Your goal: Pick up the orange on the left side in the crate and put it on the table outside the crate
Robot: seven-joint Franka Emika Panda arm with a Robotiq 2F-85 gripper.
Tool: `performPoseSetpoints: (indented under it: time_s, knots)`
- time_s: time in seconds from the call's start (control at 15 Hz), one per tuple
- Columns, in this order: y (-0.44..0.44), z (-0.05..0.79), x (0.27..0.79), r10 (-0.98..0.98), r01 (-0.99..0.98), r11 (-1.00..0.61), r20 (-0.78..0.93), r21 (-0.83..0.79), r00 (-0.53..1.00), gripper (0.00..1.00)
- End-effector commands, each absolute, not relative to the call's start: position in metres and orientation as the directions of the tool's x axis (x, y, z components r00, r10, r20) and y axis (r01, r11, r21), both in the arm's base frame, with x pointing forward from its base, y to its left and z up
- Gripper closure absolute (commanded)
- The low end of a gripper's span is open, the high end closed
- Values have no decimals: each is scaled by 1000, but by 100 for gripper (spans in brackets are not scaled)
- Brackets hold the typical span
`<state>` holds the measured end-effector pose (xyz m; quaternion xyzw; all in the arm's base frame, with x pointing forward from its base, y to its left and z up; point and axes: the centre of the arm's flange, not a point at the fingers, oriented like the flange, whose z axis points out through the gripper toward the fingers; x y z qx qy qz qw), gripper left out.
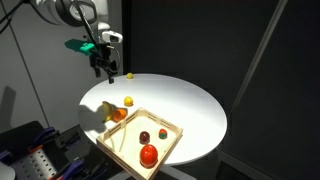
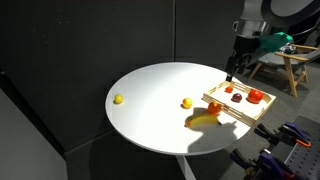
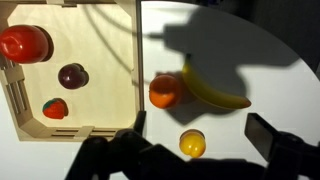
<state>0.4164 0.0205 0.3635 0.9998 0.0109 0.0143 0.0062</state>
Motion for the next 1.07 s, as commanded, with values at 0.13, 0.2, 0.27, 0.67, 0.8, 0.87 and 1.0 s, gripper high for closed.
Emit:
performPoseSetpoints:
  time_s: [0.13,0.2,0.27,0.67,0.8,0.87,1.0]
  knots:
    - [17,389,390,18,17,-1000,-21,-10,1000,0]
    - [17,392,386,16,16,-1000,-31,-9,999,0]
    - [16,395,383,17,17,-1000,-39,-8,999,0]
    - [11,416,363,12,12,-1000,-28,-8,1000,0]
    - [10,423,357,9,9,-1000,-25,-11,1000,0]
    - [9,426,354,7,6,-1000,-30,-15,1000,0]
    - [7,433,349,-8,-8,-1000,-25,-12,1000,0]
